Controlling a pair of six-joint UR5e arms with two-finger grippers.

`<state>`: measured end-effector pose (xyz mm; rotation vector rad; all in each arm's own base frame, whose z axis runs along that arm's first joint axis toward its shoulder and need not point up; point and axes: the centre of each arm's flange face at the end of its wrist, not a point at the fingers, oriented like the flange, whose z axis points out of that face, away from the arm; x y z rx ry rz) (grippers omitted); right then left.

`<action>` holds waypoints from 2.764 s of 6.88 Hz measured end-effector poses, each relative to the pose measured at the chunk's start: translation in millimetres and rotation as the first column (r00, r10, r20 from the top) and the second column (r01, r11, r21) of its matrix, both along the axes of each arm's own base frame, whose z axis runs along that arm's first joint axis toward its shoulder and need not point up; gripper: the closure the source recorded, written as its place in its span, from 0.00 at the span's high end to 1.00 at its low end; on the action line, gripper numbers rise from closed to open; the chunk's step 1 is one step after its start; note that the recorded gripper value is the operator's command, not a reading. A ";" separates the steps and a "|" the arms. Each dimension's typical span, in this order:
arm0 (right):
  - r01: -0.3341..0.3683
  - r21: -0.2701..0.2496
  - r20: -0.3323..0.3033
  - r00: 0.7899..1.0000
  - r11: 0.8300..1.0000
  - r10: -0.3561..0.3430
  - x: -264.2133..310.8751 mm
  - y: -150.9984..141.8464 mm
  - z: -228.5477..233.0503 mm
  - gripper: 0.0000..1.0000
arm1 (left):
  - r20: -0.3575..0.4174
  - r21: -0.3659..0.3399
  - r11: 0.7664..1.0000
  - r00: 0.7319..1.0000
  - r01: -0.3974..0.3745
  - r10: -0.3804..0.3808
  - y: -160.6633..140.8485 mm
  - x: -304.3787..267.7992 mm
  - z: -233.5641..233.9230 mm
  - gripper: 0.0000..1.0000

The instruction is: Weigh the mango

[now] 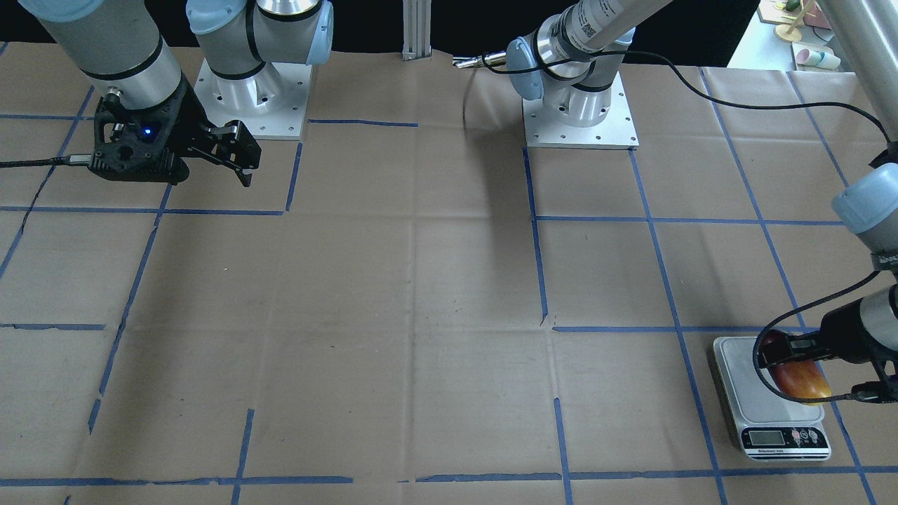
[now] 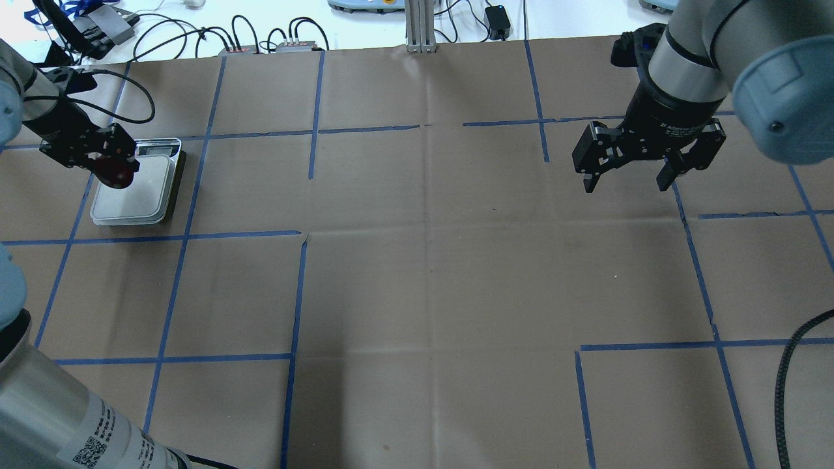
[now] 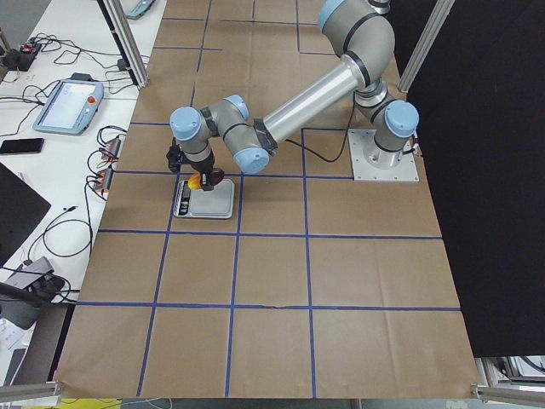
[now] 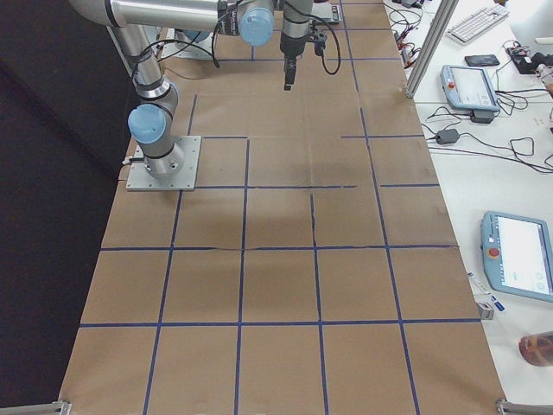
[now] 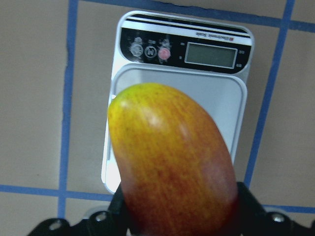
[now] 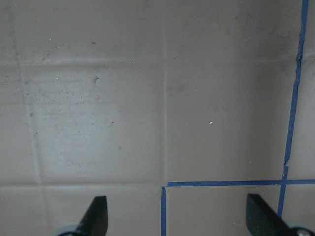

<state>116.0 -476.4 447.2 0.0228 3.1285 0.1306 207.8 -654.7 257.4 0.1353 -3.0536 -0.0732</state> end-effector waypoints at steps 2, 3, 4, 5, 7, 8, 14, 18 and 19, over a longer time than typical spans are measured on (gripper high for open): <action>0.000 0.000 0.000 1.000 1.000 0.000 0.0 0.0 0.0 1.00 | 0.001 0.000 1.000 1.000 0.000 0.000 -7.4 5.8 -25.9 0.61; 0.000 0.000 0.000 1.000 1.000 0.000 0.0 0.0 0.0 1.00 | 0.010 -0.015 1.000 1.000 -0.001 0.002 -11.7 10.1 -33.0 0.99; 0.000 0.000 0.000 1.000 1.000 0.000 0.0 0.0 0.0 1.00 | 0.020 -0.033 0.999 1.000 -0.002 0.003 -14.6 12.6 -33.6 1.00; 0.000 0.000 0.000 1.000 1.000 0.000 0.0 0.0 0.0 1.00 | 0.031 -0.055 0.998 1.000 -0.002 0.004 -16.2 13.2 -27.8 1.00; 0.000 0.000 0.000 1.000 1.000 0.000 0.0 0.2 0.3 1.00 | 0.056 -0.096 0.995 0.998 -0.004 0.009 -12.2 8.5 6.1 1.00; 0.000 0.000 0.000 1.000 1.000 0.000 0.0 0.1 0.2 1.00 | 0.065 -0.112 0.994 0.998 -0.017 0.025 -3.7 0.0 36.5 1.00; 0.000 0.000 0.000 1.000 1.000 0.000 0.0 0.0 0.0 1.00 | 0.049 -0.105 0.989 0.993 -0.105 0.110 84.4 -220.5 199.8 1.00; 0.000 0.000 0.000 1.000 1.000 0.000 0.0 0.0 0.0 1.00 | 0.065 -0.042 0.998 0.997 0.038 -0.035 143.9 -331.5 206.3 1.00; 0.000 0.000 0.000 1.000 1.000 0.000 0.0 0.0 0.0 1.00 | 0.065 -0.041 0.998 0.997 0.048 -0.045 145.6 -337.5 206.5 1.00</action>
